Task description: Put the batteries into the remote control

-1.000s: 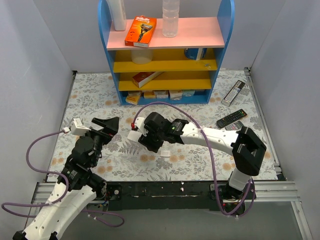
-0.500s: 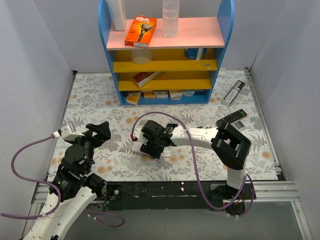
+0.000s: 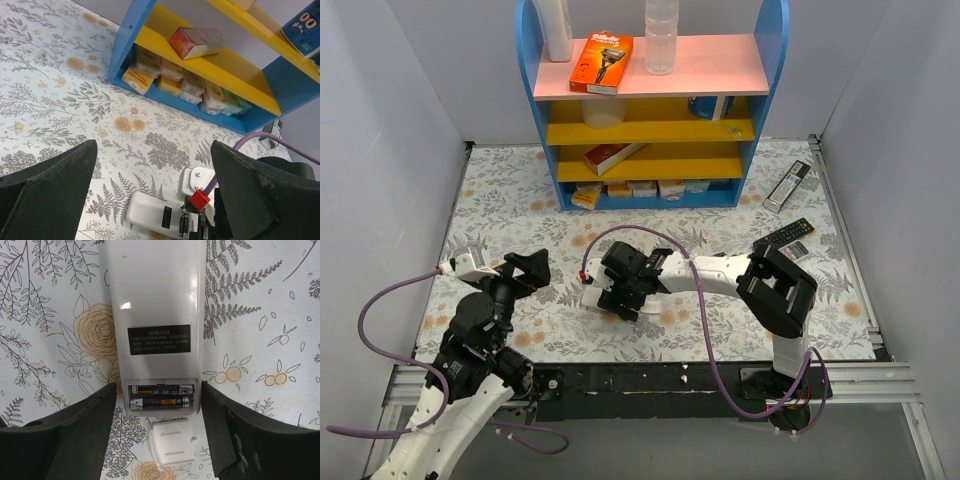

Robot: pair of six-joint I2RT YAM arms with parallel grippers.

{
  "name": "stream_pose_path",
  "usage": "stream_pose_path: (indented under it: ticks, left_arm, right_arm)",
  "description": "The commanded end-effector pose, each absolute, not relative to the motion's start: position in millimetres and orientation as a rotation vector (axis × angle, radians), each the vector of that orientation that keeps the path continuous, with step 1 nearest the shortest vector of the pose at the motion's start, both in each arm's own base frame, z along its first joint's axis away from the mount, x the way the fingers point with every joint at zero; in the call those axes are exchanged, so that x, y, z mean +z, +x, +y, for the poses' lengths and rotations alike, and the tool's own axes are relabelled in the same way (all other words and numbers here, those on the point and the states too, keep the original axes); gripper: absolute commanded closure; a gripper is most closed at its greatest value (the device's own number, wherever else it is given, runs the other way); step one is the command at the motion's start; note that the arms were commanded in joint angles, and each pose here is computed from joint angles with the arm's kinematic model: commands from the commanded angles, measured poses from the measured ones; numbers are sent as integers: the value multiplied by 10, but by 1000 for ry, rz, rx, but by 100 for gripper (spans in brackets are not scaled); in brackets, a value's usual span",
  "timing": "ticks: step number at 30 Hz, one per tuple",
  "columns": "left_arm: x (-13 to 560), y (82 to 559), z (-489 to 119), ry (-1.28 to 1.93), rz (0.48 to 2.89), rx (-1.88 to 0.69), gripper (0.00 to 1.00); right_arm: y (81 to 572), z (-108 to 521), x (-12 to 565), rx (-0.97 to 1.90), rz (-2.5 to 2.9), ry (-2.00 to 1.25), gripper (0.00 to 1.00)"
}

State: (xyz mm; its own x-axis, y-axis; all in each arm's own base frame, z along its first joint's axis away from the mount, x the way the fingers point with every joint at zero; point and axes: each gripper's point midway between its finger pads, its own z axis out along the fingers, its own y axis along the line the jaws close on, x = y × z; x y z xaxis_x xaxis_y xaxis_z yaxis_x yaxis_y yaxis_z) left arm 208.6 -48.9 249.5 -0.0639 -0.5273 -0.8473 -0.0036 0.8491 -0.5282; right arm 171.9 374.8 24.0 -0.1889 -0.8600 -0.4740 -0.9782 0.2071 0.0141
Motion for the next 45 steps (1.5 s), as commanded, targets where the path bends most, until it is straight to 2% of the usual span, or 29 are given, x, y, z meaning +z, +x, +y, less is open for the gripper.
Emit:
stream_pose_path:
  ticks: [1,4,11,14,15,17,18,21,23,26,33,42,45]
  left_arm:
    - [2450,2118,-600,-379,1612,-475,2]
    - [2454,2126,-674,-355,1616,-508,2]
    - [2382,2177,-833,-313,1647,-556,2]
    - [2341,2182,-951,-263,1660,-598,2]
    - [2363,2185,-984,-245,1651,-612,2]
    - [2339,2179,-1051,-218,1655,-641,2]
    - [2376,2183,-1066,-213,1640,-653,2]
    - [2368,2194,-1112,-193,1642,-666,2]
    - [2366,2205,-1126,-184,1649,-662,2]
    - [2366,2215,-1143,-172,1654,-661,2]
    - [2390,2208,-1150,-163,1646,-665,2]
    - [2381,2193,-1176,-142,1649,-674,2]
    - [2374,2194,-1192,-134,1653,-677,2]
  right_arm:
    - [1718,3793,259,477,2099,-1711,25]
    - [1717,3790,370,486,2093,-1686,20]
    - [1676,3602,735,477,2086,-1609,23]
    - [1626,3415,750,448,2117,-1616,32]
    - [1602,3380,750,446,2121,-1621,41]
    - [1557,3290,680,438,2148,-1636,52]
    - [1545,3268,655,435,2156,-1639,61]
    - [1513,3217,559,424,2180,-1656,72]
    - [1500,3231,536,431,2180,-1666,73]
    - [1509,3247,474,425,2183,-1681,81]
    - [1520,3254,322,403,2198,-1730,87]
    - [1539,3286,232,398,2203,-1750,89]
    - [1565,3281,211,393,2209,-1746,96]
